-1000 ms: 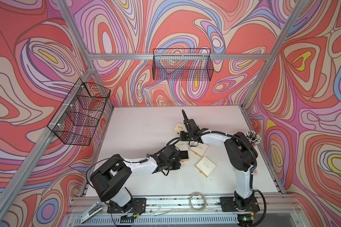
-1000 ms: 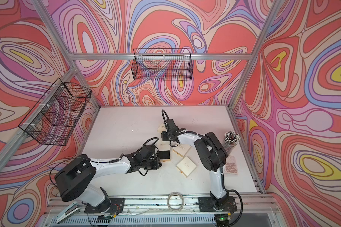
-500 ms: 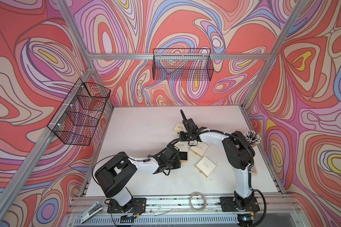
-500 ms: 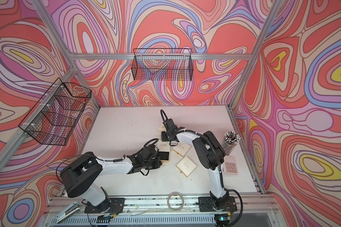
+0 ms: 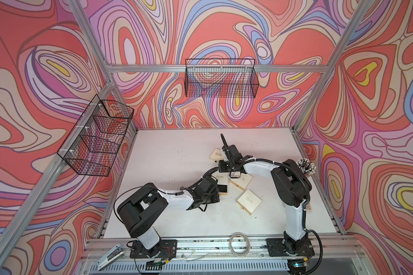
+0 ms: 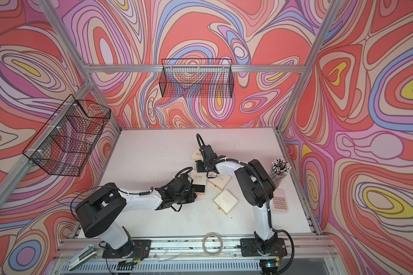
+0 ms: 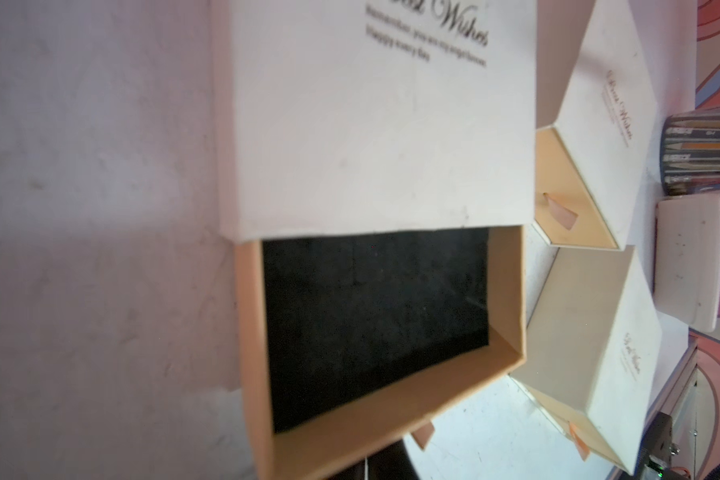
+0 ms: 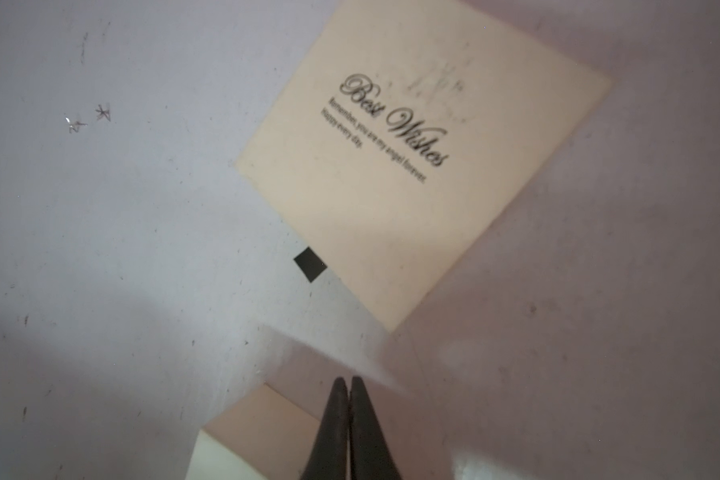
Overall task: Take out the earrings from the drawer-style jewelry box
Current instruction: Close the drawer of the jewelry box.
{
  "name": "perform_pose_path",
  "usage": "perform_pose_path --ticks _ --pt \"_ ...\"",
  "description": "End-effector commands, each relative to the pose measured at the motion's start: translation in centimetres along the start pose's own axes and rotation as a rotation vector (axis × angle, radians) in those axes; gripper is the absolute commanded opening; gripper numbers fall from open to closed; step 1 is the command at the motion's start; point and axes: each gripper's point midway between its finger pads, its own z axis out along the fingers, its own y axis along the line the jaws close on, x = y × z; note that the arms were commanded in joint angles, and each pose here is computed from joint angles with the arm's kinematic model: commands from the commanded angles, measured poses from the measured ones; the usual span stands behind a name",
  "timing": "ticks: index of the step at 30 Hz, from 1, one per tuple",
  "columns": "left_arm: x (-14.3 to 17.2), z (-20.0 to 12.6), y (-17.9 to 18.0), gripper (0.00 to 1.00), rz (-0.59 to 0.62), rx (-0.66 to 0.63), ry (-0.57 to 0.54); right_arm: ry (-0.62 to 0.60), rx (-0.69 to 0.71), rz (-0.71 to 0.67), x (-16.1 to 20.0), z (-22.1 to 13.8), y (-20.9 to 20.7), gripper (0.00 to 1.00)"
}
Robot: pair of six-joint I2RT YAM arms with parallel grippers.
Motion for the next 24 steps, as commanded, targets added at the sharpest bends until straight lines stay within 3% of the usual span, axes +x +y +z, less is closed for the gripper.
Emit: perform_pose_path --ticks 1,24 --pt "-1.3 0.5 0.1 0.00 0.011 -0.036 -0.049 0.080 -0.005 0.006 2.6 -0.3 -0.2 0.00" --pt "-3.6 1.6 -1.7 0.00 0.044 -0.041 -0.092 0.075 -0.042 0.048 4.5 -1.2 -0.1 0.00"
